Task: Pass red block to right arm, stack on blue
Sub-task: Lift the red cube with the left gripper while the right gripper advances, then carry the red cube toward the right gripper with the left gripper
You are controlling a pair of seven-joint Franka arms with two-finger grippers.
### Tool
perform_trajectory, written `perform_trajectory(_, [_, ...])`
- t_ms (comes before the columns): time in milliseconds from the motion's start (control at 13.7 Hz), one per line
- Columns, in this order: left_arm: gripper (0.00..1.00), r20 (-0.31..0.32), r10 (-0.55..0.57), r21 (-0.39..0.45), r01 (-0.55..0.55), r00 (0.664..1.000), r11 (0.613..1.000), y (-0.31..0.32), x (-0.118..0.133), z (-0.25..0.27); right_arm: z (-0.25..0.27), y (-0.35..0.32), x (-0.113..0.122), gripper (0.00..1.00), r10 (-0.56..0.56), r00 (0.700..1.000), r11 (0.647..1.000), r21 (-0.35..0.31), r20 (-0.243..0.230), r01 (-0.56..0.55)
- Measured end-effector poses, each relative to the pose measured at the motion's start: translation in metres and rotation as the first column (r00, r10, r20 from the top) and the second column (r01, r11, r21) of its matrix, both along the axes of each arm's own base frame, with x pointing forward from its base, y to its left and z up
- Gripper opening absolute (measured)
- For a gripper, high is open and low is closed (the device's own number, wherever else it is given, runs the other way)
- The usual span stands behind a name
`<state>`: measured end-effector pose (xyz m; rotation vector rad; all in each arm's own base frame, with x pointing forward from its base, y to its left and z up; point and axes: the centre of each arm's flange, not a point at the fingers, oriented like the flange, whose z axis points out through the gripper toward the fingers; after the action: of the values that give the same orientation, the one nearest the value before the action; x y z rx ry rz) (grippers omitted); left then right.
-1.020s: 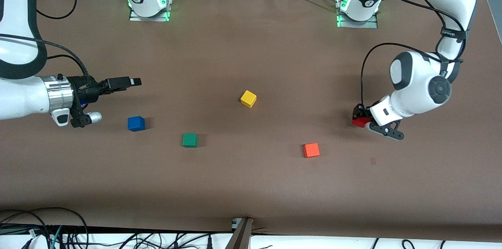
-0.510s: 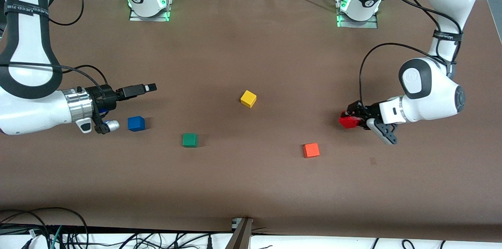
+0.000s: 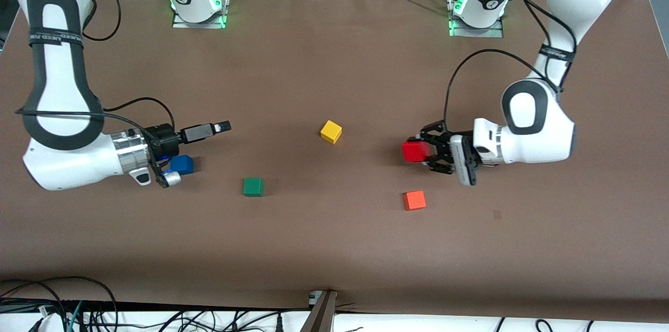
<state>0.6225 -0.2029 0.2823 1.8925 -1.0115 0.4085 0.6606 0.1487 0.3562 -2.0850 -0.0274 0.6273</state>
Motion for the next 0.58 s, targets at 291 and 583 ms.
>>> perform_trajectory(291, [0.56,0.098,0.049,-0.21,-0.027,0.994,0.977,-0.093,-0.015,-0.01,-0.025,0.014,0.003,1.0,-0.041,0.997,0.995,0.093,-0.06,0.047])
perform_trajectory(583, [0.56,0.192,0.18,-0.343,-0.106,0.965,0.933,-0.18,-0.054,-0.008,-0.053,0.028,-0.007,1.0,-0.098,0.989,0.956,0.265,-0.113,0.125])
